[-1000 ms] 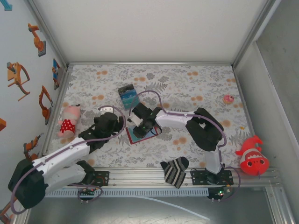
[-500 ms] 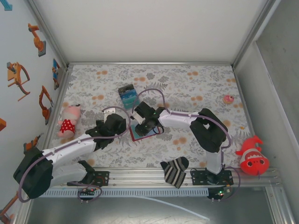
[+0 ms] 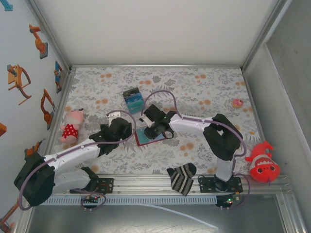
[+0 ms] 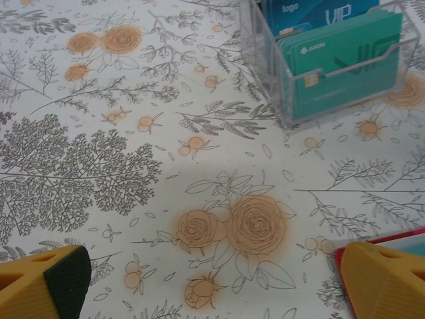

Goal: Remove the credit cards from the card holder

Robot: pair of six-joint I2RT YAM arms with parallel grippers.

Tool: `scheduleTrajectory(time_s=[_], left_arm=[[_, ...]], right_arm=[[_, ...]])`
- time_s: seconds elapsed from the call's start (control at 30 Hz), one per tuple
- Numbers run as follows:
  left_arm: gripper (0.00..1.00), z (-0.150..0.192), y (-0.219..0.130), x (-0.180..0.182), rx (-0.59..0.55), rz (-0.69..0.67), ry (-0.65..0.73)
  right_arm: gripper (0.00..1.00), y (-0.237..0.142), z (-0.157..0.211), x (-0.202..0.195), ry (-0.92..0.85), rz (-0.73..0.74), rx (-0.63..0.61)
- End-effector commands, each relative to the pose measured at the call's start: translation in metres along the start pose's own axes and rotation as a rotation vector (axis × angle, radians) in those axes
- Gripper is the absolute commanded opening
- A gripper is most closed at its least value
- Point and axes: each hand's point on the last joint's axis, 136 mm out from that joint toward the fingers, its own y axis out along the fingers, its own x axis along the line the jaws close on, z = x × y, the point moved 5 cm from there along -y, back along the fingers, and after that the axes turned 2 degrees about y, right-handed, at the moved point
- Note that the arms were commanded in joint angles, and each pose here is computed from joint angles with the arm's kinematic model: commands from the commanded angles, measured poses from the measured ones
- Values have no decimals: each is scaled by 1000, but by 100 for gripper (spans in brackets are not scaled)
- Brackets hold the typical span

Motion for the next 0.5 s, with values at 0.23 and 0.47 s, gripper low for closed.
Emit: scheduleTrajectory(time_s=[0.23, 0.47], left_arm=[[97, -3, 7, -36, 52, 81, 161], [97, 11, 23, -59, 110, 104, 251]], right_arm=[[26, -14, 3, -16, 59, 46, -47], [26, -18, 6, -22, 82, 56, -56]])
